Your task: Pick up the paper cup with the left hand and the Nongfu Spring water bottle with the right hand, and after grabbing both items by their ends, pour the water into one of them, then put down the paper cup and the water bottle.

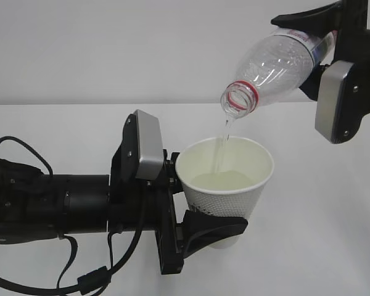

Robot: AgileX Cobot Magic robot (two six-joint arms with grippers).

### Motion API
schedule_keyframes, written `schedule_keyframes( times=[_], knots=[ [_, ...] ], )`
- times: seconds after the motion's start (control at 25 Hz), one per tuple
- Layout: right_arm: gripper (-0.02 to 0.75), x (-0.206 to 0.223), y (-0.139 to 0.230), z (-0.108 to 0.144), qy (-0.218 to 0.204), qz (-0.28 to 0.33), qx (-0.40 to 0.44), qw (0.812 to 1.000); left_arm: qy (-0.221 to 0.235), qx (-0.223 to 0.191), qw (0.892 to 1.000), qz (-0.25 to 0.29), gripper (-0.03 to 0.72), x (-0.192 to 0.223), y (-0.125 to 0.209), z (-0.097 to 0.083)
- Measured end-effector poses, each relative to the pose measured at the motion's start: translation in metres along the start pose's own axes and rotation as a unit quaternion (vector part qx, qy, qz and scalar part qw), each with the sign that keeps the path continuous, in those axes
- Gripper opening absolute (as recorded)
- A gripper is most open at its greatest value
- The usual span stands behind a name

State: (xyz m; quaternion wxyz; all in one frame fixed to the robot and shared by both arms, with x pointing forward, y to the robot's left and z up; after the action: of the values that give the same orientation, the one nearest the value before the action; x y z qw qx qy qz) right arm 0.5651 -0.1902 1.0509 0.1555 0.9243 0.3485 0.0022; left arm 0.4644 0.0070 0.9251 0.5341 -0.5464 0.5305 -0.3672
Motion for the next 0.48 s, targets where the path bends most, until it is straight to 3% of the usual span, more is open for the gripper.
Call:
schedule_keyframes(
  times=[0.48],
  knots=[
    [0.479,0.0,-0.0001,-0.0001,0.0,0.0,-0.001,1.0,0.0,0.0,1.0,0.0,0.532,0.0,0.0,0.0]
  ],
)
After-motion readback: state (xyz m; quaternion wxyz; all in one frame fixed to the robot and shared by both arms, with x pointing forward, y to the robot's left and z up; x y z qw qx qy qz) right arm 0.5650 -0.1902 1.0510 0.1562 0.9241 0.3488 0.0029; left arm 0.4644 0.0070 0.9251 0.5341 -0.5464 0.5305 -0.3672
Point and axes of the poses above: a point on each arm's last joint axis where the gripper is mounted, x pointing out along that axis toward the gripper, z along the wrist's bending axis when the last joint is at zero, y = z × x, the point moved 5 cm from there along x, pointing out along that axis toward the gripper, and after that the axes turned 10 degrees about -x, right-handed, at the moved point
